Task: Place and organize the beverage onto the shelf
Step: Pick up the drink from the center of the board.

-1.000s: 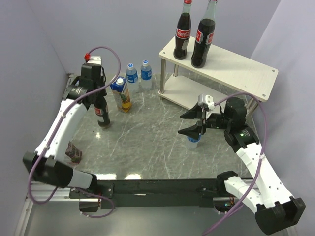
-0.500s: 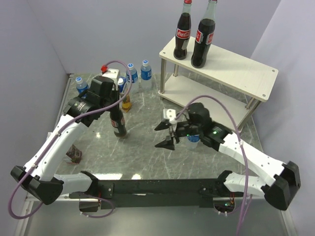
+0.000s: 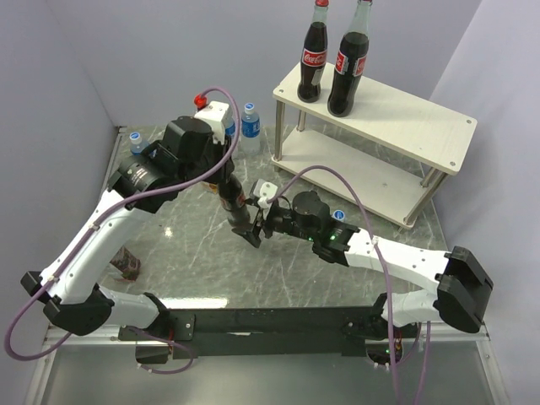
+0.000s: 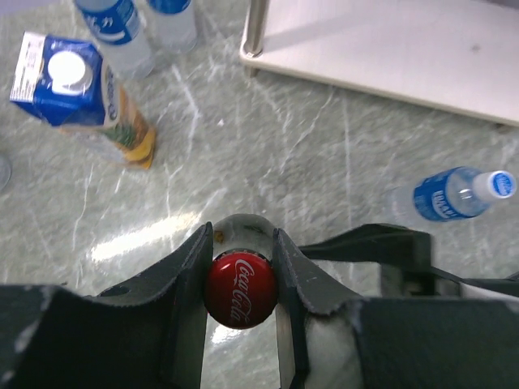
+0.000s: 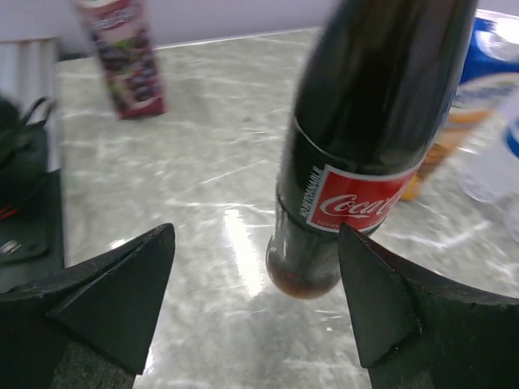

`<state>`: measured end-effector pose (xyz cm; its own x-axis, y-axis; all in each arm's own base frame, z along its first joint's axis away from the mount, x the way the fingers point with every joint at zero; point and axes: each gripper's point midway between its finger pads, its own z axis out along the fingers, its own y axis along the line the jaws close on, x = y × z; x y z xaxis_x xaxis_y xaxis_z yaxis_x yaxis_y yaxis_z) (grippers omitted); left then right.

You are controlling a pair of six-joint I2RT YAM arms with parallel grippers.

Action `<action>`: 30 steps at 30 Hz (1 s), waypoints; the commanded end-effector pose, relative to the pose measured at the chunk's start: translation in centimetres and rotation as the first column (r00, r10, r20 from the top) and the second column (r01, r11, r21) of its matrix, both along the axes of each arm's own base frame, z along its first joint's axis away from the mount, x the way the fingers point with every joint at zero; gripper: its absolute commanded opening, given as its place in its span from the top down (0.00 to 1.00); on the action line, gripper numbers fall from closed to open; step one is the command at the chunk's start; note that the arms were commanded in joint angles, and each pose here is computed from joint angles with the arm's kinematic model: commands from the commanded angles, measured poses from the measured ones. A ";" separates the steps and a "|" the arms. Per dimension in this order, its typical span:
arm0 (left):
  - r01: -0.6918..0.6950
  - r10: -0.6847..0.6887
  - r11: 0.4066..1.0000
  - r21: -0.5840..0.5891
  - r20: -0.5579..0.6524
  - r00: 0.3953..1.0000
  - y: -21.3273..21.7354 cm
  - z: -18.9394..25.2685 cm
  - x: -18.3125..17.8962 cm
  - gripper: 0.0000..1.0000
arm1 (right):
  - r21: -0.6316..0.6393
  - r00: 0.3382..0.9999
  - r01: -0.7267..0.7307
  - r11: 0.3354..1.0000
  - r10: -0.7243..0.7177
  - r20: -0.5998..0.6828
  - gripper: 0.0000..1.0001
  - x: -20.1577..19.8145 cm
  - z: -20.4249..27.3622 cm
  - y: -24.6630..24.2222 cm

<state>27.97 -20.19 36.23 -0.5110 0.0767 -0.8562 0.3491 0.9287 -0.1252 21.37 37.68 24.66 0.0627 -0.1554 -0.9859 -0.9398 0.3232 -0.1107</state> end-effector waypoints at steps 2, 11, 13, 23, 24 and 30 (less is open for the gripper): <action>0.054 0.005 0.970 -0.237 0.242 0.970 -1.7 10.4 0.1 1.00 | 0.139 0.989 0.145 0.980 -0.149 0.020 0.12 2.4 2.5 -0.3; 0.116 -0.044 0.960 -0.256 0.273 0.961 -3.6 12.7 -0.8 1.00 | 0.119 0.969 0.244 0.962 -0.247 0.011 0.11 4.5 1.0 -0.2; 0.117 -0.041 0.960 -0.256 0.282 0.959 -3.6 13.1 -0.9 1.00 | 0.116 0.960 0.274 0.955 -0.279 0.026 0.11 5.2 1.0 -0.4; 0.133 -0.042 0.950 -0.282 0.306 0.951 -3.4 14.4 -1.5 1.00 | 0.111 0.965 0.258 0.960 -0.262 0.020 0.11 5.0 0.4 -0.2; 0.136 -0.043 0.948 -0.288 0.308 0.951 -3.4 14.6 -1.6 1.00 | 0.116 0.967 0.250 0.961 -0.253 0.012 0.11 4.8 0.2 -0.1; 0.168 -0.053 0.928 -0.332 0.329 0.943 -3.3 16.2 -2.4 1.00 | 0.201 0.984 0.157 0.967 -0.172 0.056 0.11 3.1 1.8 -0.1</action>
<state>26.66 -23.99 40.00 -0.4743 0.0977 -0.8749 0.4513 0.8803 -0.1463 25.70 37.40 23.36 0.0519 -0.0869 -0.9949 -0.8391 0.5364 -0.0906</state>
